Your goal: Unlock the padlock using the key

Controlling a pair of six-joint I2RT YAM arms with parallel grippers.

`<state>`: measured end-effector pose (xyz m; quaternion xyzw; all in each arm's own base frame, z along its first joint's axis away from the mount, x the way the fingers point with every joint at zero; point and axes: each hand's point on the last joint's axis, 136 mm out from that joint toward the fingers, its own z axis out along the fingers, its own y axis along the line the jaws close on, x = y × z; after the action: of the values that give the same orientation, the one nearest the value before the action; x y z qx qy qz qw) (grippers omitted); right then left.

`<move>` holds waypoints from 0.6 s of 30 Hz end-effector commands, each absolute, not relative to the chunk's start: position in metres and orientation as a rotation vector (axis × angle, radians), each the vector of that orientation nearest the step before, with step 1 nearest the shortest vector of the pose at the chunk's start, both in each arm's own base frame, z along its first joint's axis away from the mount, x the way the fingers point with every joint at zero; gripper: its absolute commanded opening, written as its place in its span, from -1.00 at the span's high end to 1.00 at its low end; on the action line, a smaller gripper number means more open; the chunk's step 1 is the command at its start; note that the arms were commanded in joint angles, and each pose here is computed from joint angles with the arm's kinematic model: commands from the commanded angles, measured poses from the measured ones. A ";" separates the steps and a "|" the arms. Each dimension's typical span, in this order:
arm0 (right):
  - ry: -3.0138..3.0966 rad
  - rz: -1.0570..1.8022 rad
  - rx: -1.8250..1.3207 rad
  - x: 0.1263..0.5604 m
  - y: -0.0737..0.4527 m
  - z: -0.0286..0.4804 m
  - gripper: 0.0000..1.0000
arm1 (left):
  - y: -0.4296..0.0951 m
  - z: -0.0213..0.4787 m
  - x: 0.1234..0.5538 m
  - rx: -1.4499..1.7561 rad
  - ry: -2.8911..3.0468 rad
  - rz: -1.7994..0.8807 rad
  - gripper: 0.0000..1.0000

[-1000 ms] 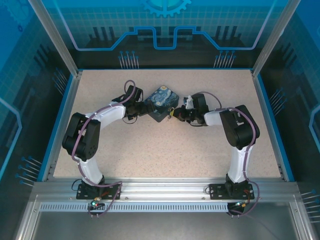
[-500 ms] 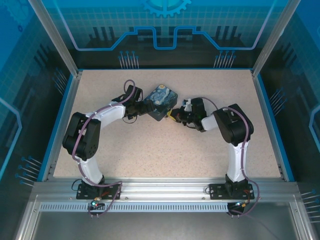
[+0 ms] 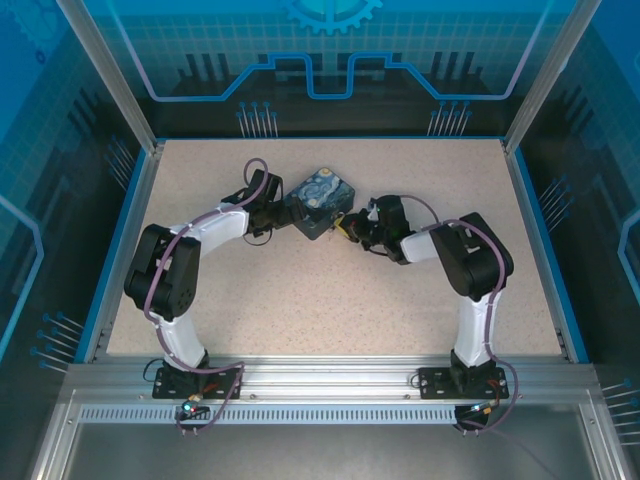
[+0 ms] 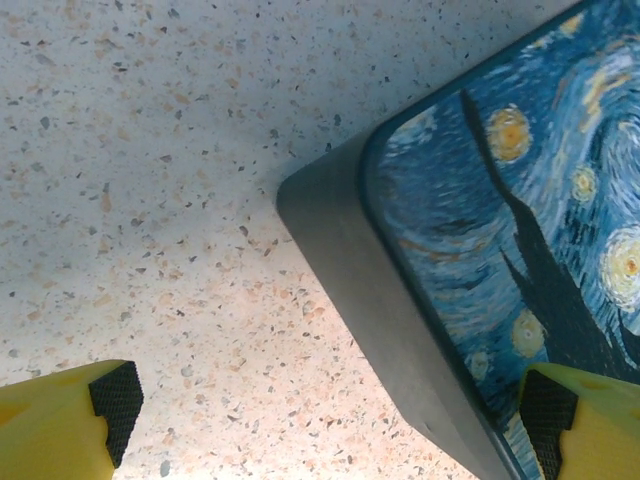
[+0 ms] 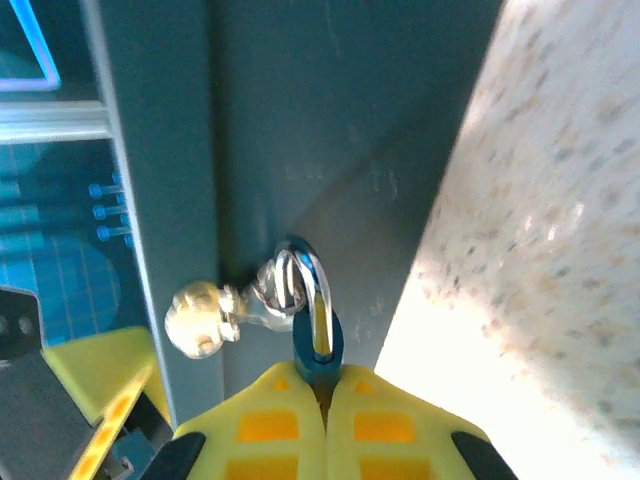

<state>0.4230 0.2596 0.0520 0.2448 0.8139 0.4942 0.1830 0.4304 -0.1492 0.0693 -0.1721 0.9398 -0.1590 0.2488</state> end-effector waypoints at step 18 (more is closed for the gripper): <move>2.024 1.637 0.920 0.458 0.237 0.046 1.00 | -0.125 0.008 0.383 -0.534 2.779 -0.231 -0.95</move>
<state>0.4336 0.2512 0.0431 0.2745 0.7672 0.5510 0.1799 0.4321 -0.1584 0.0684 -0.1638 0.9381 -0.1725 0.2516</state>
